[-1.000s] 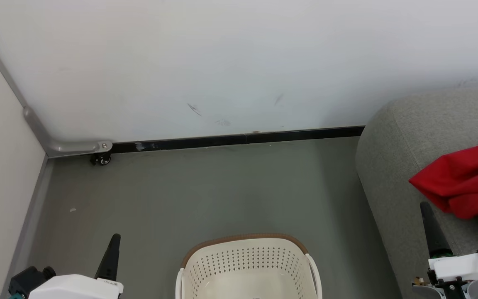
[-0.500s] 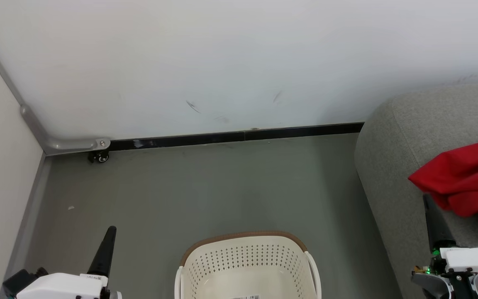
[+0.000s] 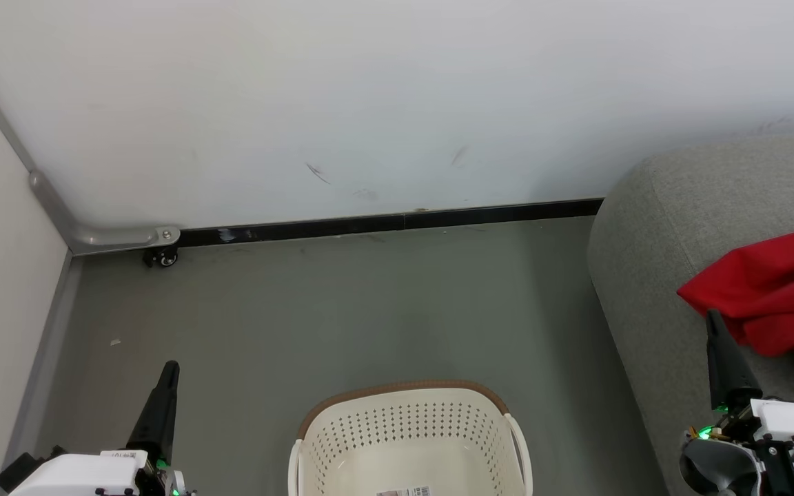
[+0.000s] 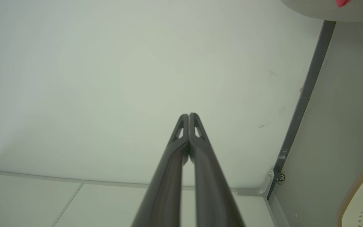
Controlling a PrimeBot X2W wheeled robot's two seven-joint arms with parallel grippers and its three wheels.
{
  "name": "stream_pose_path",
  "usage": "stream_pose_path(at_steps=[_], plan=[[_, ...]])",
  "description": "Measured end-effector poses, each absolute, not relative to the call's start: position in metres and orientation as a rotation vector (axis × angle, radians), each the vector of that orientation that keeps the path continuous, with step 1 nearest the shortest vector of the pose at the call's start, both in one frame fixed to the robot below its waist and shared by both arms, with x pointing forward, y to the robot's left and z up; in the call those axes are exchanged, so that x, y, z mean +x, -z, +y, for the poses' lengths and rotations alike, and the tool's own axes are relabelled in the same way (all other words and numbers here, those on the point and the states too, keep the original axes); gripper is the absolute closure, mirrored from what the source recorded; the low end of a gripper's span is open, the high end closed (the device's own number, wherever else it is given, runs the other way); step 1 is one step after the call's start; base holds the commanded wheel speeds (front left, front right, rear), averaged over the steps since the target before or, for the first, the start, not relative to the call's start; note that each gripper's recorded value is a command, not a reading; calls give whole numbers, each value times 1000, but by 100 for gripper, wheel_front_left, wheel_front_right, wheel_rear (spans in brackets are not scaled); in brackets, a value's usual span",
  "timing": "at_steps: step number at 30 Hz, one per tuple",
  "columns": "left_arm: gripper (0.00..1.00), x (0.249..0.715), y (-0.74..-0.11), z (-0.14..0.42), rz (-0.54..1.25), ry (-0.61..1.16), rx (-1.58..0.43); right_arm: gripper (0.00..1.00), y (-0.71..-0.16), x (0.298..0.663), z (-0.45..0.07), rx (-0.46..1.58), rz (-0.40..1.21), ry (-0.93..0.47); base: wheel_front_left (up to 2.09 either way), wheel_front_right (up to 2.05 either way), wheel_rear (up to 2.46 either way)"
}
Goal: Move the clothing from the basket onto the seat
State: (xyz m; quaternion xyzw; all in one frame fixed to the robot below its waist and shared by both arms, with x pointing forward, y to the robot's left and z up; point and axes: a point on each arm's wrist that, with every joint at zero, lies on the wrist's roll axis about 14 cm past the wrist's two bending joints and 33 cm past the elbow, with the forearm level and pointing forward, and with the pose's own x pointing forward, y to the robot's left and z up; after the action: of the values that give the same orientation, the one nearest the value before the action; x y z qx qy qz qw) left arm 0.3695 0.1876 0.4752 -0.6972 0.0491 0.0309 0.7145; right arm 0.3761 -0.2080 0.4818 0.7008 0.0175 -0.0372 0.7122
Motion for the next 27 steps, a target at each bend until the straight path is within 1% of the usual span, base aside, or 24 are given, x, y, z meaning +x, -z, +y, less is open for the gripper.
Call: stream_pose_path(at_steps=[3,27], plan=[[100,371,-477,187,101,-64,-1572,100,-481,376,-208,1579,37,87,0,0,0],[100,373,-477,188,96,-60,-1574,100,-481,376,-207,1579,41,82,0,0,0]])
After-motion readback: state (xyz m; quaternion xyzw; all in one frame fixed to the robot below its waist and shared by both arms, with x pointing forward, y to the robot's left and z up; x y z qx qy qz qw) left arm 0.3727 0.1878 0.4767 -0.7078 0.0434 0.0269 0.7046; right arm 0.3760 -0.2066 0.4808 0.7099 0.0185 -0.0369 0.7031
